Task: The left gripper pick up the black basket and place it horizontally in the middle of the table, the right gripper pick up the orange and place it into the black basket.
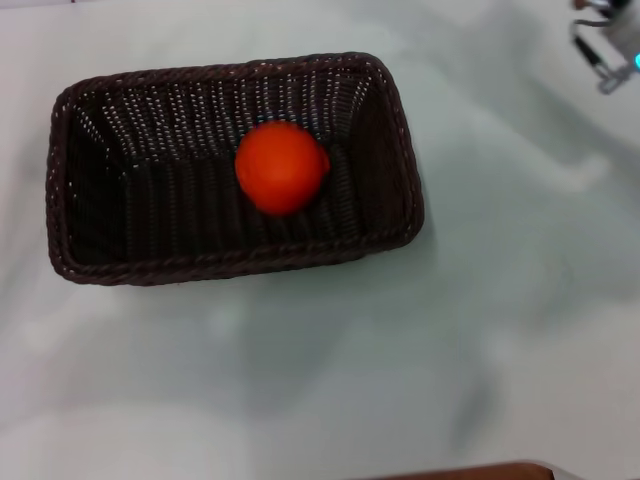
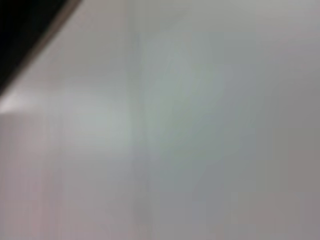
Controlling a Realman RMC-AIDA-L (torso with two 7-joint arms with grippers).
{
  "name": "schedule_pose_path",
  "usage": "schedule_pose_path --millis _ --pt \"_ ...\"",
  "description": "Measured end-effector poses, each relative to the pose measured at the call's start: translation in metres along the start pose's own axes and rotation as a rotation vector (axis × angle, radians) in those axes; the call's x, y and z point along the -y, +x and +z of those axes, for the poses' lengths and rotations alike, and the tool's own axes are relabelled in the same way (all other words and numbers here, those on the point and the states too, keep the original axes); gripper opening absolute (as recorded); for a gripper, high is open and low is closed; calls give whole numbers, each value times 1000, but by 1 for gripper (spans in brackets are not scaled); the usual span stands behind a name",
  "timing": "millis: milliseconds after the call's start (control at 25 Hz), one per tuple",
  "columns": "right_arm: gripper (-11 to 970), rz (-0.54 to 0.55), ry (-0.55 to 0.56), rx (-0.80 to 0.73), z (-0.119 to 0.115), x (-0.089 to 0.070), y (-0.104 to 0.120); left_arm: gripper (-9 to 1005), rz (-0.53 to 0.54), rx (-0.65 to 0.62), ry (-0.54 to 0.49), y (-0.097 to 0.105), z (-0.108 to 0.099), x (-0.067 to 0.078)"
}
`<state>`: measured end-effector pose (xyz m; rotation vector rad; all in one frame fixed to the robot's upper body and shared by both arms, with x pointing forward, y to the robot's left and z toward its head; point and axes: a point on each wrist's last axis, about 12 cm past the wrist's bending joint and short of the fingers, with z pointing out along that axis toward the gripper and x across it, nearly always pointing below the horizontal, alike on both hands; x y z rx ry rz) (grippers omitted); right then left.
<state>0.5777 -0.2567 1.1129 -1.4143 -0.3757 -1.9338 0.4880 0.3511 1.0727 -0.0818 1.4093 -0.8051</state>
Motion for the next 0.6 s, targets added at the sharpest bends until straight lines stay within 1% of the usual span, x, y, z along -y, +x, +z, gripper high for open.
schedule_pose_path --millis 40,160,200,280,320,360,480,600 --pt "928 -16 -81 -37 -9 -4 -2 859 11 29 -10 0 -2 0" --pt "928 -71 -305 -119 -35 -14 -6 860 85 132 -42 3 -10 2" --pt "928 -91 -371 -137 -44 -18 -6 860 129 166 -56 6 -12 3" --pt "928 -119 -469 -165 -60 -22 -6 860 229 229 -95 13 -16 7" --pt "928 -126 -503 -172 -67 -23 -5 860 335 287 -144 21 -20 12" --pt "928 -128 -531 -179 -74 -24 -5 860 373 305 -161 23 -21 14" --pt "928 -132 -588 -193 -90 -26 -4 860 477 351 -220 30 -24 19" --pt "928 -134 -616 -197 -99 -26 -4 860 507 361 -237 31 -25 20"
